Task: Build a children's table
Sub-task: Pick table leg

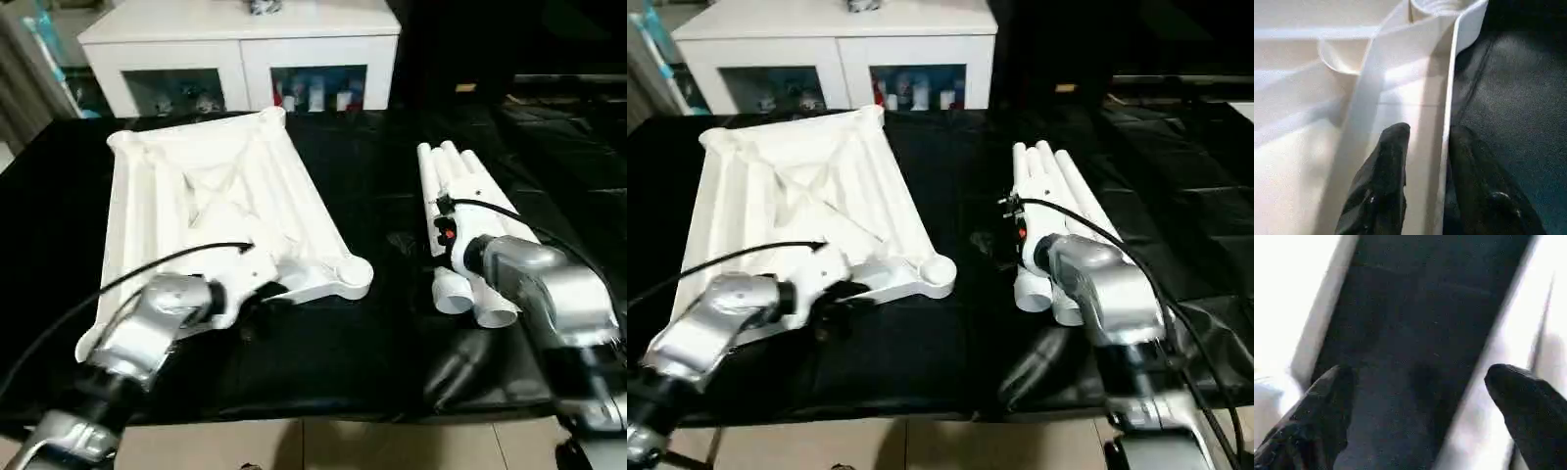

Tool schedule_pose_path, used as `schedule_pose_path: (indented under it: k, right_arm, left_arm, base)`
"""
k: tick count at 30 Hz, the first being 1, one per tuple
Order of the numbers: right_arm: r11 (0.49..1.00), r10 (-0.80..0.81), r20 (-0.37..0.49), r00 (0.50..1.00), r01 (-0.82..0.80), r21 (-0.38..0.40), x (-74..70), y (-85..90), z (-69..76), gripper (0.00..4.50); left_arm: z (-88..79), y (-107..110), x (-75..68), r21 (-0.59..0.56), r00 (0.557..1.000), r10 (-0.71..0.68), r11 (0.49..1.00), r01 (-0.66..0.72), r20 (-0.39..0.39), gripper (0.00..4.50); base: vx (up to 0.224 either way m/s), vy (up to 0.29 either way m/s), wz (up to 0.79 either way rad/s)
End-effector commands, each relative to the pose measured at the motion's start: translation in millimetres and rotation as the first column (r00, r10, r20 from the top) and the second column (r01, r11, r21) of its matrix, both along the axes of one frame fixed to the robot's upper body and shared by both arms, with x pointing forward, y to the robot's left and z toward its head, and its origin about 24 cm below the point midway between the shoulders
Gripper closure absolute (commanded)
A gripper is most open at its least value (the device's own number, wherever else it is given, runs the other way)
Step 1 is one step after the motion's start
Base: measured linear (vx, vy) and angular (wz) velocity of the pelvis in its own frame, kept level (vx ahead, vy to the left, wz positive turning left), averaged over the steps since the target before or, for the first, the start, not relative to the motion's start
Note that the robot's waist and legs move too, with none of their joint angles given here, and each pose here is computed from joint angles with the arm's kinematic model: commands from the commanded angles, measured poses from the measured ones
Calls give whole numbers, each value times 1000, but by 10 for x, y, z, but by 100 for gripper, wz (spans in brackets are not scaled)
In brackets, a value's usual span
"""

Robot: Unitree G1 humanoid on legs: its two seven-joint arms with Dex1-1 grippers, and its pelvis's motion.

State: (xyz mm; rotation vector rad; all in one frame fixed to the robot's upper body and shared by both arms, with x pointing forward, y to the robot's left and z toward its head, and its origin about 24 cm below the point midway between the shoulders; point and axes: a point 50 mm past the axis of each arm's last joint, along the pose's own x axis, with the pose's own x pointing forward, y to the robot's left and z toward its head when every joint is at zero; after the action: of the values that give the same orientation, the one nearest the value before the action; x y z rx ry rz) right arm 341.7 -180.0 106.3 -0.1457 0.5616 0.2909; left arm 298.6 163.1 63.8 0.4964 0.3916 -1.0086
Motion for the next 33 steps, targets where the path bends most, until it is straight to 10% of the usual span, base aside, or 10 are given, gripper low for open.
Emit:
schedule_pose_path:
  k: [1,17,33]
  right_arm:
    - [997,-75,-68,995,73,-38,33,-86,-23,0]
    - [981,-196,-280,940,189,-49,61,-195,-334,0]
    - [966,-216,-368,904,252,51,84,-224,-440,148]
  left_arm:
    - [191,51,21,-36,997,13,999,-10,78,286]
    - [520,-346,-320,-180,969,-239,952,247,67,286]
    - [623,-401,-395,-178,962,-266,946,272,58,272]
  base:
    - [0,0,0]
    - [0,0,0]
    - [0,0,0]
